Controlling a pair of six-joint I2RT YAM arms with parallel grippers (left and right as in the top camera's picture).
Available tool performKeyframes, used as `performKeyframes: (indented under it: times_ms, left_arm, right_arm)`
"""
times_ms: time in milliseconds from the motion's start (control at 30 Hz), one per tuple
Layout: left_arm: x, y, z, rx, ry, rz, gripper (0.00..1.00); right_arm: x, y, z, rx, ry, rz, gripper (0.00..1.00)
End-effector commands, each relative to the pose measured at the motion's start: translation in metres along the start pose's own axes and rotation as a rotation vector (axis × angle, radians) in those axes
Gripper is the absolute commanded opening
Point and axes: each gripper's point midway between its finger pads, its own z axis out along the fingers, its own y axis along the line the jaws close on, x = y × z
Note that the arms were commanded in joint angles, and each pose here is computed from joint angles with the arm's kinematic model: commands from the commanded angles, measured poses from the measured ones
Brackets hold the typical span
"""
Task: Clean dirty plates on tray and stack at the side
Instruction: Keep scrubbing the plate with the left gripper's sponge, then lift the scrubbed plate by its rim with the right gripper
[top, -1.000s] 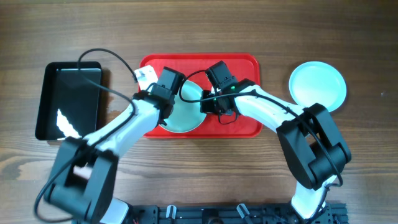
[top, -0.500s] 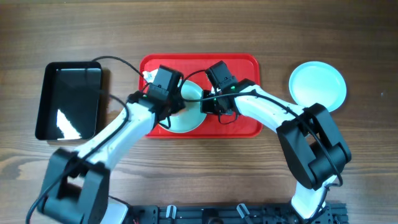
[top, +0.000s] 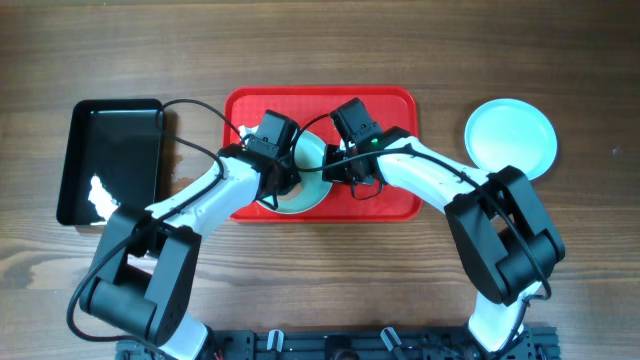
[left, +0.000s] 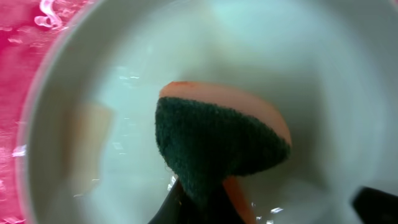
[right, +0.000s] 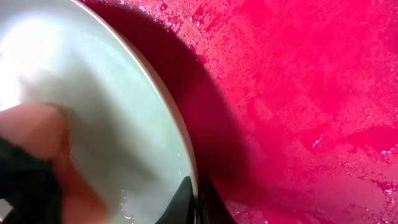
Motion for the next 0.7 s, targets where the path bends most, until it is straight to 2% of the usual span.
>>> performKeyframes:
  times_ms: [0, 100, 200, 333, 500, 667]
  left_arm:
    - [-0.014, 0.045, 0.004, -0.206, -0.073, -0.005, 0.04]
    - [-0.021, 0.066, 0.001, -0.276, -0.086, -0.017, 0.04]
    - [-0.029, 0.078, 0.001, -0.288, -0.082, 0.003, 0.04]
    - [-0.041, 0.088, 0.001, -0.289, -0.103, -0.042, 0.04]
    - [-0.057, 0.077, -0.014, -0.243, -0.151, -0.058, 0.04]
    - [-0.086, 0.053, -0.064, -0.121, -0.277, -0.086, 0.04]
  right_arm:
    - [0.006, -0.031, 0.015, 0.108, 0.015, 0.030, 0.04]
    - [0.006, -0.031, 0.015, 0.108, 0.015, 0.028, 0.05]
    - [0.006, -0.031, 0.015, 0.108, 0.015, 0.028, 0.04]
    - [0.006, -0.031, 0.015, 0.109, 0.015, 0.029, 0.04]
    - [0.005, -0.031, 0.015, 0.111, 0.013, 0.029, 0.04]
    - [0.005, -0.031, 0.015, 0.112, 0.012, 0.029, 0.04]
